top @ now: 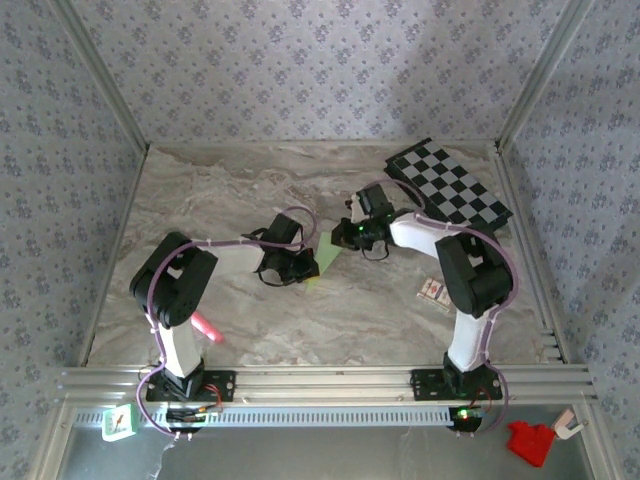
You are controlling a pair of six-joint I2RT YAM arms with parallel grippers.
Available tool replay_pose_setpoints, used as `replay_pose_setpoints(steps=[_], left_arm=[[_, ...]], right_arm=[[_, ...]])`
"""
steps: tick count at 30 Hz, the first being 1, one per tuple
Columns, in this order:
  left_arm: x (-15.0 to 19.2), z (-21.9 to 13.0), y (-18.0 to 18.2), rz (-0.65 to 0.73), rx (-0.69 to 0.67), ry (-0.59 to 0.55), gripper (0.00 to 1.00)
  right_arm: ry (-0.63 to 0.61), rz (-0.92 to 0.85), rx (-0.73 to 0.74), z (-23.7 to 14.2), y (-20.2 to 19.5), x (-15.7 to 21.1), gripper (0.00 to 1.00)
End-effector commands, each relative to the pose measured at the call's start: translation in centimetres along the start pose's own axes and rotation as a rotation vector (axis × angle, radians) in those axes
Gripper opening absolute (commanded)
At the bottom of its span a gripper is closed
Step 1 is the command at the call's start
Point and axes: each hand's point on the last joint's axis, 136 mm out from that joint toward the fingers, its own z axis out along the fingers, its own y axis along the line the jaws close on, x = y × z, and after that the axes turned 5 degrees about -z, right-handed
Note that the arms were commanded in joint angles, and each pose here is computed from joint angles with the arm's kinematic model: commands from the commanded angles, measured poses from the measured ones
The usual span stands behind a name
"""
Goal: Fold a paper plane with a square sheet of paper (pick it up from the middle)
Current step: Fold the wing for the fifth time at the center of the table.
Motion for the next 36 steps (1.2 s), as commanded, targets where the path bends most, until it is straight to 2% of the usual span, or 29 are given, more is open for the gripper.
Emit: replay_pose_setpoints(steps=[1, 5, 9, 18, 25, 29, 36], left_arm=[[0.9, 0.0, 1.5, -0.019, -0.056, 0.042, 0.00], [0.1, -1.0, -0.6, 0.066, -0.006, -0.009, 0.00], [-0.9, -1.8, -2.8, 0.154, 0.047, -0.054, 0.05], [-1.5, 0.7, -3.5, 0.163, 0.077, 0.005, 0.08], [-0.6, 1.9, -1.4, 0.131, 0.017, 0.048, 0.07], [0.9, 1.8, 0.8, 0.105, -0.022, 0.077, 0.04], [4.4, 0.3, 3.6, 0.077, -0.064, 0.140, 0.05]], right_arm=[[0.045, 0.047, -0.030, 1.7, 0.2, 0.9, 0.11], [0.085, 0.062, 0.002, 3.0, -1.1, 1.8, 0.11], [0.124, 0.063, 0.072, 3.7, -3.5, 3.1, 0.11], [0.166, 0.059, 0.093, 4.0, -4.6, 4.3, 0.11], [0.176, 0.064, 0.105, 4.2, -4.9, 4.5, 0.11], [0.192, 0.076, 0.142, 4.3, -6.0, 4.9, 0.11], [0.206, 0.084, 0.168, 4.3, -7.2, 5.0, 0.11]])
